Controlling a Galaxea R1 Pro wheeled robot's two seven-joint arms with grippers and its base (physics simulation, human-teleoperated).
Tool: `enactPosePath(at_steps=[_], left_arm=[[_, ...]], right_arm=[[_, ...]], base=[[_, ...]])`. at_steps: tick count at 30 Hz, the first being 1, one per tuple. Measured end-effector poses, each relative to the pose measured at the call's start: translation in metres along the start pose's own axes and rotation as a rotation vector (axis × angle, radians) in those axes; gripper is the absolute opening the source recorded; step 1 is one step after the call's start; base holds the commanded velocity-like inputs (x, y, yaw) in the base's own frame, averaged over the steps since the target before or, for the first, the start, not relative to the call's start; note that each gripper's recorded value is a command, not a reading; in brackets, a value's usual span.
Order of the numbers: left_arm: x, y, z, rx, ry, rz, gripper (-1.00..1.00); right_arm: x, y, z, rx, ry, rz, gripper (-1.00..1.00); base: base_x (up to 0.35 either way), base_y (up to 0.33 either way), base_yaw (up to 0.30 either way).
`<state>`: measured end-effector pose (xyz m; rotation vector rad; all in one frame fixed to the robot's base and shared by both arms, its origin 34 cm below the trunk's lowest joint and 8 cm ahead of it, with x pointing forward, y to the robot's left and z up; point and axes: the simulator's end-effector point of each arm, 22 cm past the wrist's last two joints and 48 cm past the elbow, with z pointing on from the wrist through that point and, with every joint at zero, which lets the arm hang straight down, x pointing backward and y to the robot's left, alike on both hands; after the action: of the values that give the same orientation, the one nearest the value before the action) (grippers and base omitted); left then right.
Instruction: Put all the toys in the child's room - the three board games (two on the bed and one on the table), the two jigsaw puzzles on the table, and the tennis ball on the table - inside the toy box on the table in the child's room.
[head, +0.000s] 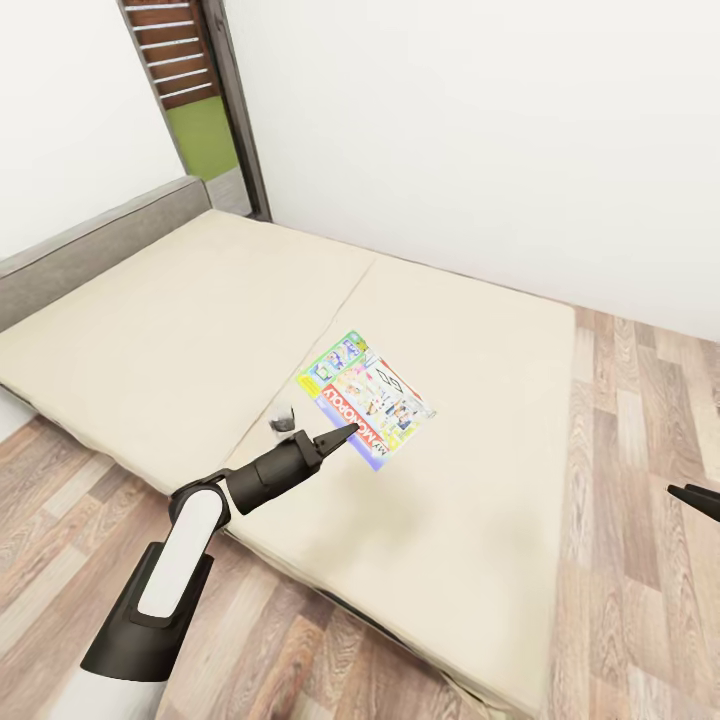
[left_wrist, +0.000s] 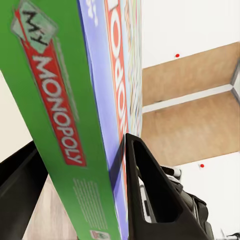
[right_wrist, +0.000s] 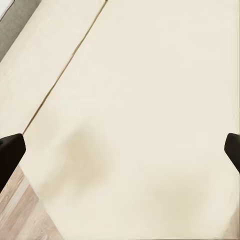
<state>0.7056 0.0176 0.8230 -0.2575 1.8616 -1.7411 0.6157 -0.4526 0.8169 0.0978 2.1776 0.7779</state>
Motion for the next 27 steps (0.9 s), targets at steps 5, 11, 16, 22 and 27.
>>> enactPosePath(at_steps=[5, 11, 16, 22, 27], left_arm=[[-0.001, -0.004, 0.0, 0.004, -0.001, 0.006, -1.0], [-0.002, -0.009, 0.0, 0.007, -0.002, 0.015, -1.0], [-0.003, -0.013, 0.0, 0.011, -0.003, 0.021, -1.0], [-0.004, -0.018, 0.0, 0.016, -0.004, 0.029, -1.0], [-0.005, -0.022, 0.0, 0.02, -0.005, 0.036, -1.0]], right_arm=[[-0.003, 0.002, -0.002, -0.002, -0.006, -0.005, 1.0], [-0.005, 0.004, -0.004, -0.004, -0.013, -0.009, 1.0], [-0.008, 0.006, -0.006, -0.006, -0.019, -0.013, 1.0], [-0.01, 0.009, -0.009, -0.009, -0.027, -0.018, 1.0], [-0.013, 0.011, -0.011, -0.012, -0.033, -0.022, 1.0]], base=[[0.0, 0.0, -0.144], [0.0, 0.0, -0.144], [0.0, 0.0, -0.144], [0.0, 0.0, -0.144], [0.0, 0.0, -0.144]])
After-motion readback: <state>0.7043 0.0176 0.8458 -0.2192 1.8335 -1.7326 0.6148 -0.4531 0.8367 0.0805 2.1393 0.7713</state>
